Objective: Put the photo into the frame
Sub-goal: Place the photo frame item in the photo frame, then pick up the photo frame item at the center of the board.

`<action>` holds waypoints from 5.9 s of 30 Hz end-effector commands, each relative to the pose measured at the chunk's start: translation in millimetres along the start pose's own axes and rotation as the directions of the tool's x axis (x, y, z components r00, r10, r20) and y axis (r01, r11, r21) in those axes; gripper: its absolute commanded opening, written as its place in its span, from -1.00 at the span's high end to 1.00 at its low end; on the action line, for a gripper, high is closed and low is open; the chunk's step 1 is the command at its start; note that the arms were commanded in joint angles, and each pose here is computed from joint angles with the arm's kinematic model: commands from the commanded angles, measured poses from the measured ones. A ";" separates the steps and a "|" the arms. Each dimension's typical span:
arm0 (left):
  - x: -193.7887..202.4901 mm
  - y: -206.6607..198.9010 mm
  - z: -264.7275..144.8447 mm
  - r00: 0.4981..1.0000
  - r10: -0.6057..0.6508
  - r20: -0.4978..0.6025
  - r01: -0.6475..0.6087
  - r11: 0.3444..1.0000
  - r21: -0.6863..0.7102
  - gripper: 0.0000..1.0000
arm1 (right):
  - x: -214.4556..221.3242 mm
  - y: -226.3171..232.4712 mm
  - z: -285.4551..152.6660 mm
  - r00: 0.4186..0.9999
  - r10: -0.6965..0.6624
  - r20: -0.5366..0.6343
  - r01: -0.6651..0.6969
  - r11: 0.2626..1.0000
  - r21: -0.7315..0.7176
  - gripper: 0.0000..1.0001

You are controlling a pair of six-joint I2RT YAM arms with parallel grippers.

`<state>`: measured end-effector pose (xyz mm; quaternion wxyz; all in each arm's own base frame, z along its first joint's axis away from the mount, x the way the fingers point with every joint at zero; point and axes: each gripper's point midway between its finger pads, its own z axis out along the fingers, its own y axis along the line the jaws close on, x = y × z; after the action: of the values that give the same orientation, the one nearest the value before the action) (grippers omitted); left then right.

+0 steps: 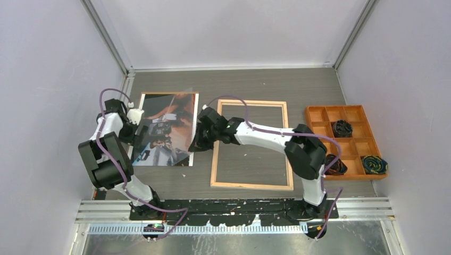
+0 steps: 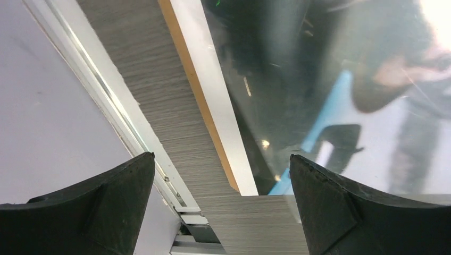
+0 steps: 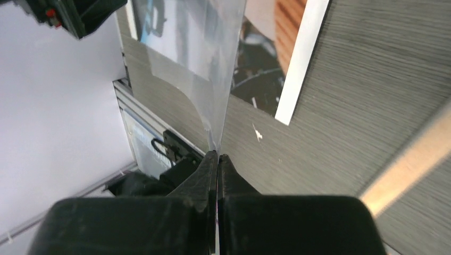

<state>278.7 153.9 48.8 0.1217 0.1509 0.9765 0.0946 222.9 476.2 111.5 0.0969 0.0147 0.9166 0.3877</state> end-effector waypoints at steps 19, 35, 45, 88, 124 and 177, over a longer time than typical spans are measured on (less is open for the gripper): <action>-101.0 -131.9 -66.7 0.952 0.274 0.134 -0.285 0.956 0.073 -0.99 | 26.7 -165.2 -225.5 0.965 0.041 0.258 -0.117 0.952 0.283 0.99; -137.5 -196.8 -54.3 0.895 0.424 0.137 -0.434 0.900 0.045 -0.99 | 7.2 -196.1 -259.0 0.950 -0.053 0.307 -0.103 0.877 0.469 -1.00; -155.1 -205.0 -50.6 0.912 0.376 0.164 -0.391 0.918 0.067 -1.00 | -75.7 -197.1 -238.3 0.935 0.006 0.355 -0.145 0.919 0.367 -1.00; -177.4 -244.1 3.5 0.883 0.450 0.136 -0.461 0.885 0.062 -0.85 | -250.7 -277.7 -139.0 0.927 0.111 0.357 -0.160 0.981 0.111 -0.82; -179.8 -257.0 2.2 0.874 0.460 0.157 -0.476 0.875 0.085 -0.77 | -169.0 -200.4 -206.1 0.870 0.295 0.395 -0.180 0.936 -0.302 -0.28; -176.1 -303.0 -41.1 0.918 0.350 0.188 -0.397 0.834 0.383 -0.99 | -149.5 -235.1 -252.0 0.981 -0.086 0.171 0.002 0.897 0.442 0.93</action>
<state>351.2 -184.0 56.4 0.1243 0.3745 0.9152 -0.0815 327.0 128.2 126.0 0.1654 0.0677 0.9658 0.1880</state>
